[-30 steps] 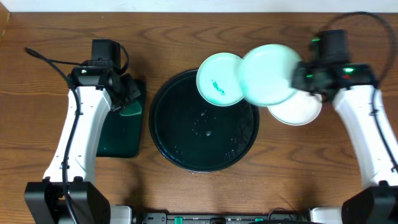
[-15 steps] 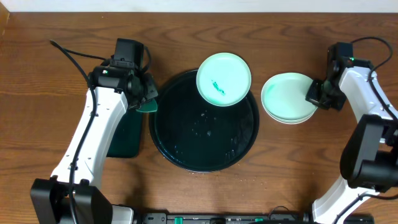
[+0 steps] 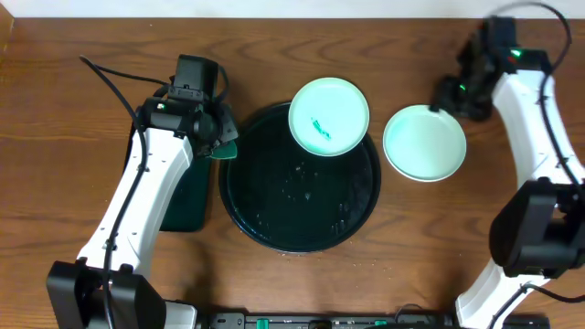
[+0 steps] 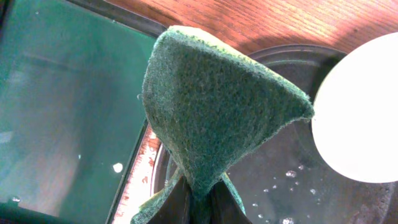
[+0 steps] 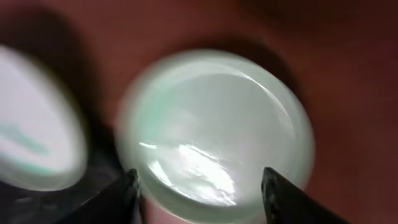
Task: Clean dirty plates on tray and stack at the side
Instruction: 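Move the right gripper to the last pale green plate and grip its rim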
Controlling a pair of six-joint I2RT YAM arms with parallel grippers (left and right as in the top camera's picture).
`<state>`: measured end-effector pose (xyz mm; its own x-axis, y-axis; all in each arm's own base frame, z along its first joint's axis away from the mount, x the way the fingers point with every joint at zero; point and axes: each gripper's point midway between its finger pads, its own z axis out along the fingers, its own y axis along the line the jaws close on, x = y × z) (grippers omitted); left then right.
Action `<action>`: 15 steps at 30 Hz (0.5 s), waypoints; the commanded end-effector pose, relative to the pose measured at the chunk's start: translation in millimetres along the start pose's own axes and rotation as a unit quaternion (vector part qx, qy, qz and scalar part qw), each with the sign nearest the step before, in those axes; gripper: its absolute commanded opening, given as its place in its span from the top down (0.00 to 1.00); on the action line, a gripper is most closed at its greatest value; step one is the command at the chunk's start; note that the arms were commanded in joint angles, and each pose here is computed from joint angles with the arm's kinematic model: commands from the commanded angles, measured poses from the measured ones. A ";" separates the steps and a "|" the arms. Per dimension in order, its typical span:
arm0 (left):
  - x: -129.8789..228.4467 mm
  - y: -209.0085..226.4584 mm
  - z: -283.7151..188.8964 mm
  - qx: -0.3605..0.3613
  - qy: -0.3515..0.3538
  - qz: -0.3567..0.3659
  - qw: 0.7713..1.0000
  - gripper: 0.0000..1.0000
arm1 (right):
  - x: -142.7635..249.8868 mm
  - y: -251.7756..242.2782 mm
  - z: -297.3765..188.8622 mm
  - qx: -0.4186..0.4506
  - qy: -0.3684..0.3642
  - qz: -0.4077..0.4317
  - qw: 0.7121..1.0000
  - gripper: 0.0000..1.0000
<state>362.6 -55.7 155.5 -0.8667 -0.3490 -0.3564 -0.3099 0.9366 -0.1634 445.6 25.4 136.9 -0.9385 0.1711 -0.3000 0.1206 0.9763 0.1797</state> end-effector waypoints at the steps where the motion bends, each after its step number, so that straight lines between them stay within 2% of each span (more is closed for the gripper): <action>1: -0.8 1.4 1.2 -0.005 -0.002 0.003 1.000 0.93 | -14.2 73.6 -4.2 -0.061 -0.051 -0.110 0.991 0.36; 5: -2.6 0.4 4.9 -0.005 -0.004 0.003 1.000 0.93 | -18.9 127.9 12.1 -0.058 -0.046 -0.243 0.967 0.41; 11: -3.9 -0.6 6.5 -0.004 -0.005 0.003 1.000 0.93 | -24.8 145.1 43.1 -0.046 -0.012 -0.306 0.951 0.45; 15: -3.8 -0.6 6.8 -0.004 -0.005 0.003 1.000 0.93 | -16.4 144.4 66.6 -0.055 0.014 -0.343 0.937 0.39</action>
<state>368.4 -56.7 154.0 -0.8622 -0.3494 -0.3668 -0.3075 0.9364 -0.1692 497.2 171.6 113.7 -0.8380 -0.4076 -0.3627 -0.4627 0.8832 0.0765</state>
